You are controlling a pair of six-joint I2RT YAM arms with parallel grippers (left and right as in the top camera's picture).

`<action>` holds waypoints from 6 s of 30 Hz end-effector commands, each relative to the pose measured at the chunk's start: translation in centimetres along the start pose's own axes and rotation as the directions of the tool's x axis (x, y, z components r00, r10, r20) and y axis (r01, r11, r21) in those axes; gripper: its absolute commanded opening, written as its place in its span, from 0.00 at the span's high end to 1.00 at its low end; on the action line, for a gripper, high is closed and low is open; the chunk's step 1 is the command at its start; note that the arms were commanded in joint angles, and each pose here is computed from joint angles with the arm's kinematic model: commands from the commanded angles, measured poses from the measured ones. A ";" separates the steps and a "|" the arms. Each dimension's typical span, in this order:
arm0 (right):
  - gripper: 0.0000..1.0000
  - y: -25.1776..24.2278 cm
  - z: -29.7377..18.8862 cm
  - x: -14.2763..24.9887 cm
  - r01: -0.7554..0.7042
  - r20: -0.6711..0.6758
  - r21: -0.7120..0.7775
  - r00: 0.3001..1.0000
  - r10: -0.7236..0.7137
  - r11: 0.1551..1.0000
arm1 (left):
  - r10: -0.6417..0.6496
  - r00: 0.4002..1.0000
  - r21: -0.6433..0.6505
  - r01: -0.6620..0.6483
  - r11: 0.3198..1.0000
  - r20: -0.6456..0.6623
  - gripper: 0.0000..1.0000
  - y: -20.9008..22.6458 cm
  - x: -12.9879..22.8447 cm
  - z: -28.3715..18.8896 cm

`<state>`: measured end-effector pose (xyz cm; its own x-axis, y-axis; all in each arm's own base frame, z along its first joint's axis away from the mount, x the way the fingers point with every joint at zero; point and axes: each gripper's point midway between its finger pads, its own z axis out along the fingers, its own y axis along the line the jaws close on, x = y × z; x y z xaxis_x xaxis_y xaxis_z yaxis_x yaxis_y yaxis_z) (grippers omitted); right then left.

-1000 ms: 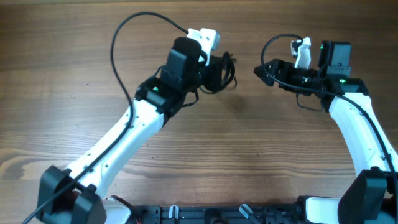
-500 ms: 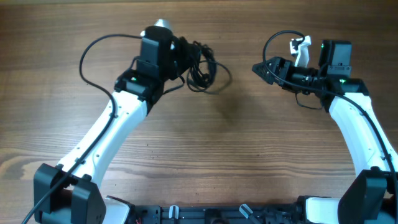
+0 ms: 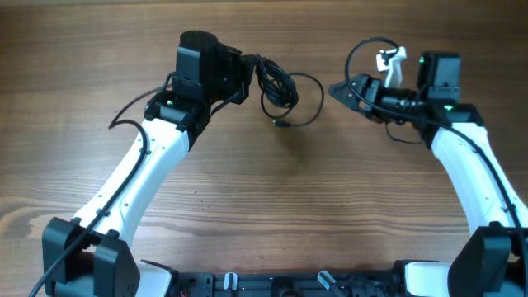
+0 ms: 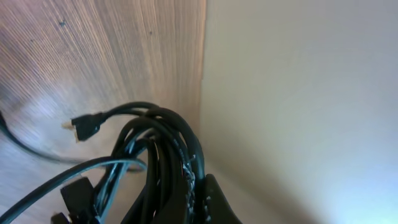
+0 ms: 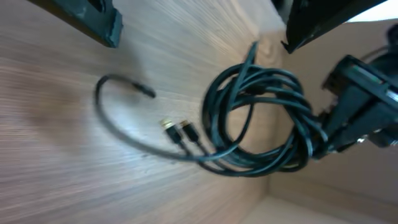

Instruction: Untangle cables

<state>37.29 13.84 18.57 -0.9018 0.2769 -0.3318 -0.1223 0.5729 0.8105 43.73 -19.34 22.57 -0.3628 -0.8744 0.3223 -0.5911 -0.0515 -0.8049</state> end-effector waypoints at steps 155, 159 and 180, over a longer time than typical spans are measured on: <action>0.90 10.5 -15.8 -6.4 0.004 0.236 -0.407 0.966 0.101 0.914 | 0.819 -0.248 0.237 -0.961 -0.141 -0.517 0.96 21.7 6.3 9.2; 0.78 8.3 -17.7 -9.2 -0.010 0.393 -0.340 0.907 0.152 0.940 | 0.809 -0.244 0.224 -0.964 -0.142 -0.534 0.96 22.1 6.0 9.0; 0.19 -3.4 -12.2 -4.0 -0.035 0.317 0.283 0.947 -0.059 0.958 | 0.842 -0.068 0.190 -0.981 0.042 -0.535 0.96 19.6 7.1 7.6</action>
<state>36.59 -1.19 22.31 -0.6556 0.6510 -0.3827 0.2111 0.6446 0.7348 34.78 -30.54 3.18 -0.7967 0.3961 -0.4564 0.5700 0.7437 -0.3494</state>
